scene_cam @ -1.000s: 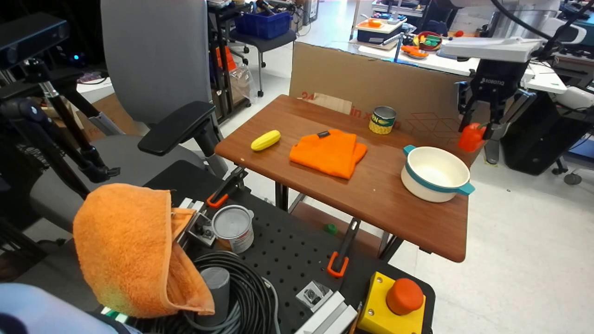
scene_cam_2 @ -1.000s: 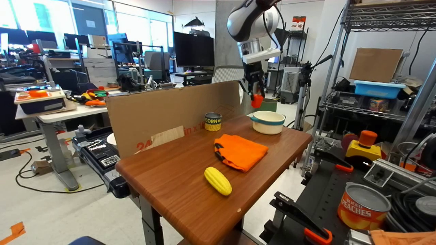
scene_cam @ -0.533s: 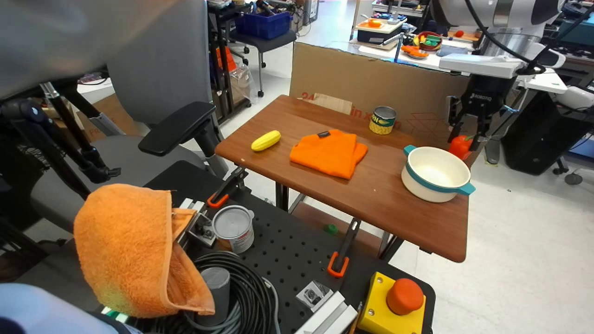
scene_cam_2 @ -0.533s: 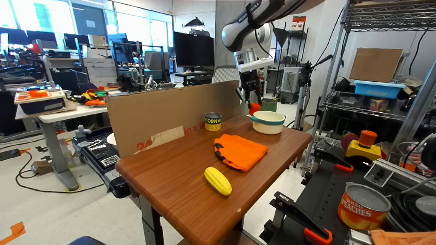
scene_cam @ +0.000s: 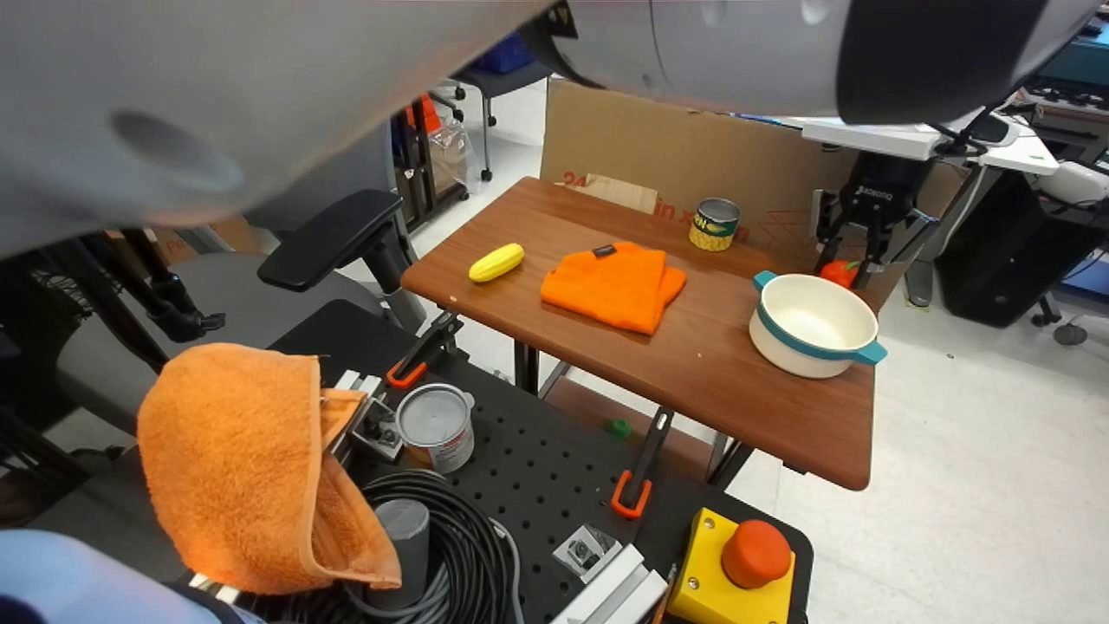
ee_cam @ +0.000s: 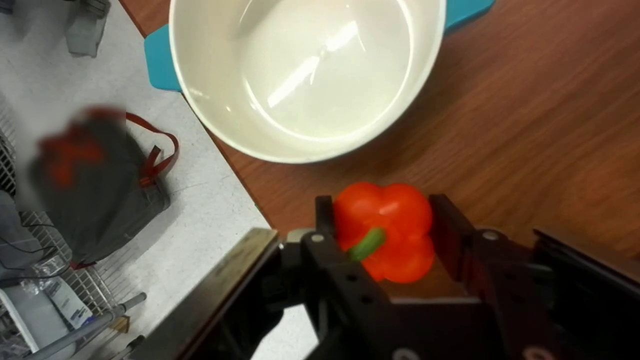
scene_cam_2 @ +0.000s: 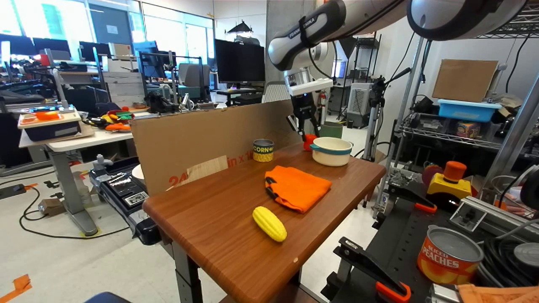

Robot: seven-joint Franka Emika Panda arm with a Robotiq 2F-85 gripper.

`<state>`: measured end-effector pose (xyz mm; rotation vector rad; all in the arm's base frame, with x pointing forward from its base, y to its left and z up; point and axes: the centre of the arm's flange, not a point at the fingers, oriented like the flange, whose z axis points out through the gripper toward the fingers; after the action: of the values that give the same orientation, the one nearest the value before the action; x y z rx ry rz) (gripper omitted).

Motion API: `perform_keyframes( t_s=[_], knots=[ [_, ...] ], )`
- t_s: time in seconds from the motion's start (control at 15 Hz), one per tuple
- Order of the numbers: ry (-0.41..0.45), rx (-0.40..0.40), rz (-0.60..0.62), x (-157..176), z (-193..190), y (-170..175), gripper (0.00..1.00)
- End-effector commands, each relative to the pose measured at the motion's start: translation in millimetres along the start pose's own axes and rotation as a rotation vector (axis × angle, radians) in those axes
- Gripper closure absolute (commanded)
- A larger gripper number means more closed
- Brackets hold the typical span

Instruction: Remove the object from the bowl and place it on the table

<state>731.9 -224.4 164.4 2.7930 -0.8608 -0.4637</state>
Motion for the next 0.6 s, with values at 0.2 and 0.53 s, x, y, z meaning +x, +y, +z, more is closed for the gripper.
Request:
perform_keyframes(
  t_s=[0.2, 0.53],
  knots=[
    [0.021, 0.008, -0.003, 45, -8, -24, 0.76],
    [0.051, 0.023, -0.021, 14, -44, -19, 0.11]
  ],
)
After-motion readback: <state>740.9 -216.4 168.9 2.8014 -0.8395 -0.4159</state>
